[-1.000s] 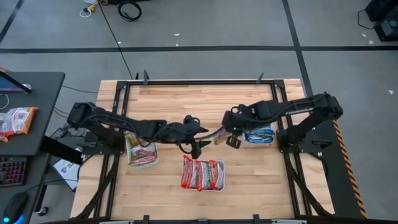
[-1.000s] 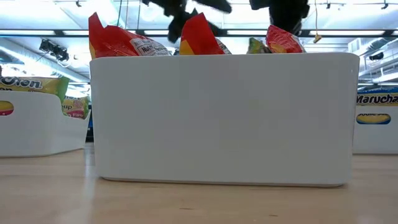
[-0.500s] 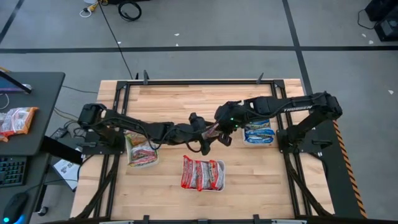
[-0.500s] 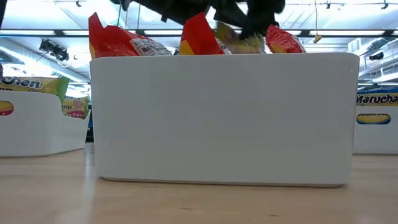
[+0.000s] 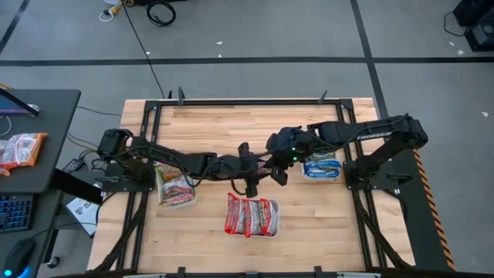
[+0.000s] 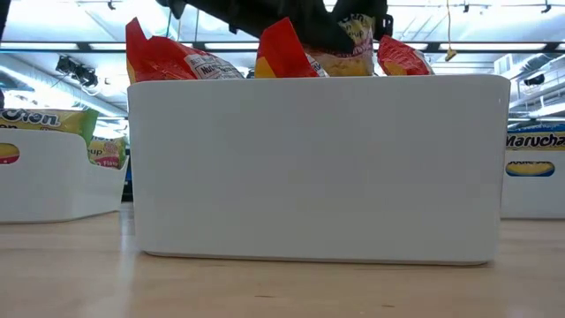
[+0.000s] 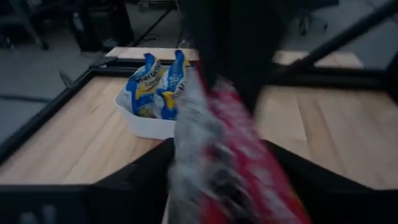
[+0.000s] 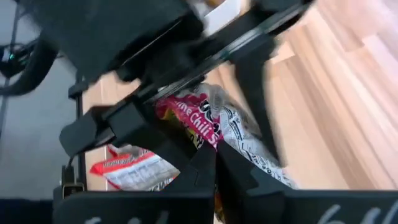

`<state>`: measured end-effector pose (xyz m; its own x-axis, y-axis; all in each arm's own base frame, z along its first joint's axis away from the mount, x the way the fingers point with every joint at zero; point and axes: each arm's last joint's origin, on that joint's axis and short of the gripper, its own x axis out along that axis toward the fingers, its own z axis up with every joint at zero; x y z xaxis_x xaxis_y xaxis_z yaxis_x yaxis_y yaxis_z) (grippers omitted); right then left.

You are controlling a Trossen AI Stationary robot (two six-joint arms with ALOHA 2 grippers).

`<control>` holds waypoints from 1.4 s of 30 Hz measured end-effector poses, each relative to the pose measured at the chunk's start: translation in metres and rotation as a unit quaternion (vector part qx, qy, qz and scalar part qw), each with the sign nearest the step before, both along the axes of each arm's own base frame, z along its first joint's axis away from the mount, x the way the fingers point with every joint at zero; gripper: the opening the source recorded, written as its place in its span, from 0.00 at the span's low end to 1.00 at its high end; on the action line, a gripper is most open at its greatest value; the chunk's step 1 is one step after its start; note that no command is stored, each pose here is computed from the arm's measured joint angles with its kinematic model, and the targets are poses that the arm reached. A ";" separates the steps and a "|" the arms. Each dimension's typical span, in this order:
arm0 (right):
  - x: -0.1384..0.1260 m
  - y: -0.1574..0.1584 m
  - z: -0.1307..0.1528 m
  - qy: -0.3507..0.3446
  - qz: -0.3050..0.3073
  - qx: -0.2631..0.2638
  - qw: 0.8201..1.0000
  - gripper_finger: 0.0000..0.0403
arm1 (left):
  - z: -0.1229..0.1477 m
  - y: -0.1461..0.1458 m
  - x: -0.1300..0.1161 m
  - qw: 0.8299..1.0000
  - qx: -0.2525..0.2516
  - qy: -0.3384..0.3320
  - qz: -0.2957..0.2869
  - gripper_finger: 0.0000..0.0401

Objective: Sort Maruchan noodles
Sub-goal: Put the green noodle pack into the left white bin

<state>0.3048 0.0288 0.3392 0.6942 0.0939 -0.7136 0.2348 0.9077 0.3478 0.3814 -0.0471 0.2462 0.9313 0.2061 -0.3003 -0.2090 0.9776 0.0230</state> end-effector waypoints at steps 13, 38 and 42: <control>-0.022 -0.006 0.027 -0.054 -0.023 0.015 0.998 0.20 | 0.036 0.001 -0.035 0.986 0.065 0.148 -0.034 0.35; -0.059 0.022 0.053 -0.109 -0.111 0.004 0.988 0.24 | 0.039 0.002 -0.239 0.899 -0.027 0.435 0.035 0.37; -0.057 0.025 0.052 -0.105 -0.103 0.016 0.989 0.24 | 0.010 0.004 -0.251 0.891 -0.040 0.449 0.051 0.37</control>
